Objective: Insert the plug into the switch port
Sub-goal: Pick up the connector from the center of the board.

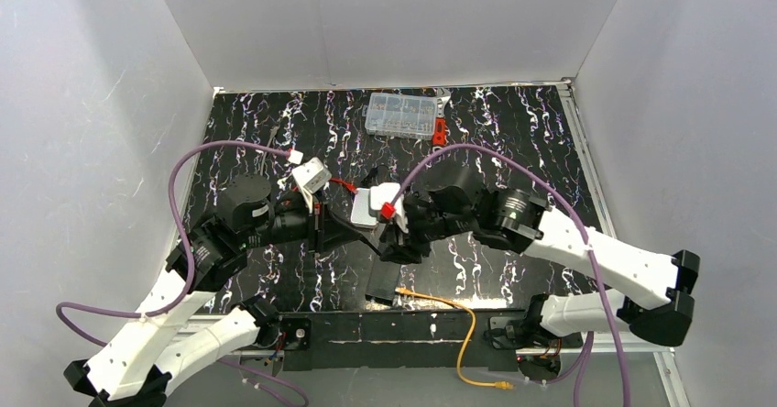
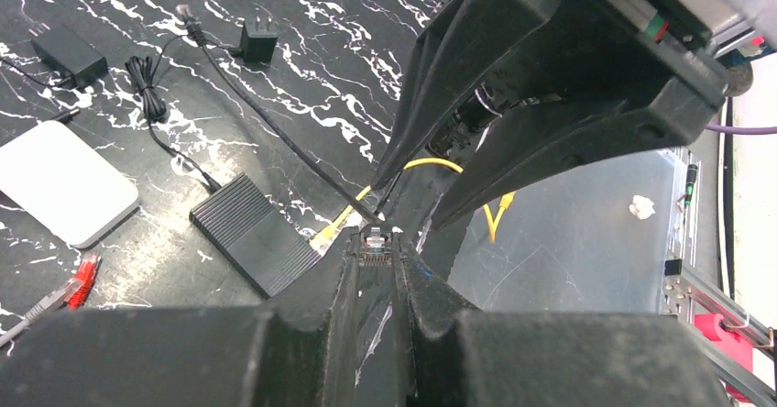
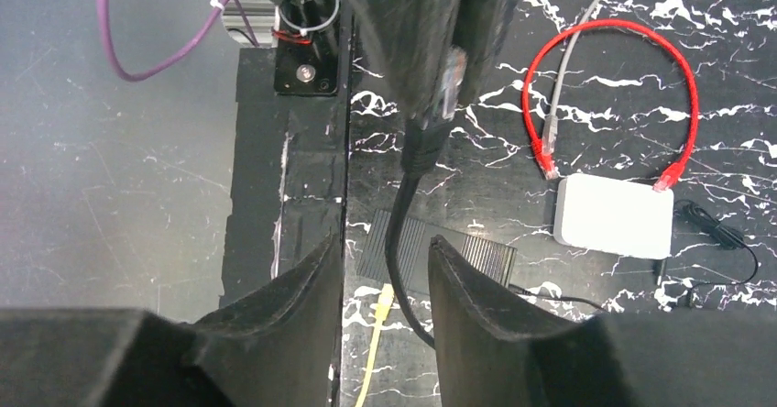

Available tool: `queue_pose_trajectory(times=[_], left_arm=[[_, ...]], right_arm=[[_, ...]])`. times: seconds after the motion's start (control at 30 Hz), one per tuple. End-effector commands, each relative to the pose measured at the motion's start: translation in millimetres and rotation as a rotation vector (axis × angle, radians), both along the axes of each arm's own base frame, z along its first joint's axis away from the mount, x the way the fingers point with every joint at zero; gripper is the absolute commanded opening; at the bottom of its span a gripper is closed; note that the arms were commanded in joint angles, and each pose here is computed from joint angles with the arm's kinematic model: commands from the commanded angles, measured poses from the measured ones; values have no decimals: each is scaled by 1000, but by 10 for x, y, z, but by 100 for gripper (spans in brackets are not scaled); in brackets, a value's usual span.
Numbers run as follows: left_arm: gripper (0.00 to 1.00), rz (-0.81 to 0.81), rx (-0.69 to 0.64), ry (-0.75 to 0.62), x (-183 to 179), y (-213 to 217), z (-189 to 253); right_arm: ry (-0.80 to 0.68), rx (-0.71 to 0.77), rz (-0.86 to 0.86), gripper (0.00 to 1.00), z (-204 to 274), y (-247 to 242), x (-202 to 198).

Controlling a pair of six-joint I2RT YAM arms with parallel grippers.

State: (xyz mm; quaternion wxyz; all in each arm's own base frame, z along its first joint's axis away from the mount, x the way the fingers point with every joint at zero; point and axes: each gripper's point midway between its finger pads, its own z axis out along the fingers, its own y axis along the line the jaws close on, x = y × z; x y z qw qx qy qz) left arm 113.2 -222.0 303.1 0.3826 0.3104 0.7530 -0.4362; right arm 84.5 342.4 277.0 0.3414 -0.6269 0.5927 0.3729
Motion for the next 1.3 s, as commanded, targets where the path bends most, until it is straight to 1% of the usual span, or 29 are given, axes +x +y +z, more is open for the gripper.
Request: queue_pose_trajectory(times=[0.0, 0.1, 0.2, 0.33, 0.47, 0.57, 0.7, 0.83, 1.27], left_arm=[[0, -76, -57, -47, -106, -43, 84], [0, -147, -89, -81, -226, -52, 131], [0, -217, -115, -117, -358, -41, 187], [0, -307, -135, -153, -518, -19, 199], [0, -351, -139, -188, -592, 3, 156], [0, -359, -148, -221, -610, 18, 134], [0, -344, -169, -265, -598, 30, 146], [0, -313, -179, -298, -557, 43, 166], [0, -279, -178, -311, -476, 27, 160]], right_arm=[[-51, 178, 100, 50, 260, -18, -150], [-76, 269, 141, 52, 348, -45, -233], [-90, 345, 130, 54, 435, -41, -236], [-65, 424, 111, 54, 556, 0, -244], [-19, 491, 93, 52, 666, 66, -248], [16, 518, 74, 52, 700, 101, -237], [83, 512, 114, 50, 665, 137, -331], [118, 510, 132, 50, 621, 158, -374], [205, 551, 134, 47, 657, 254, -397]])
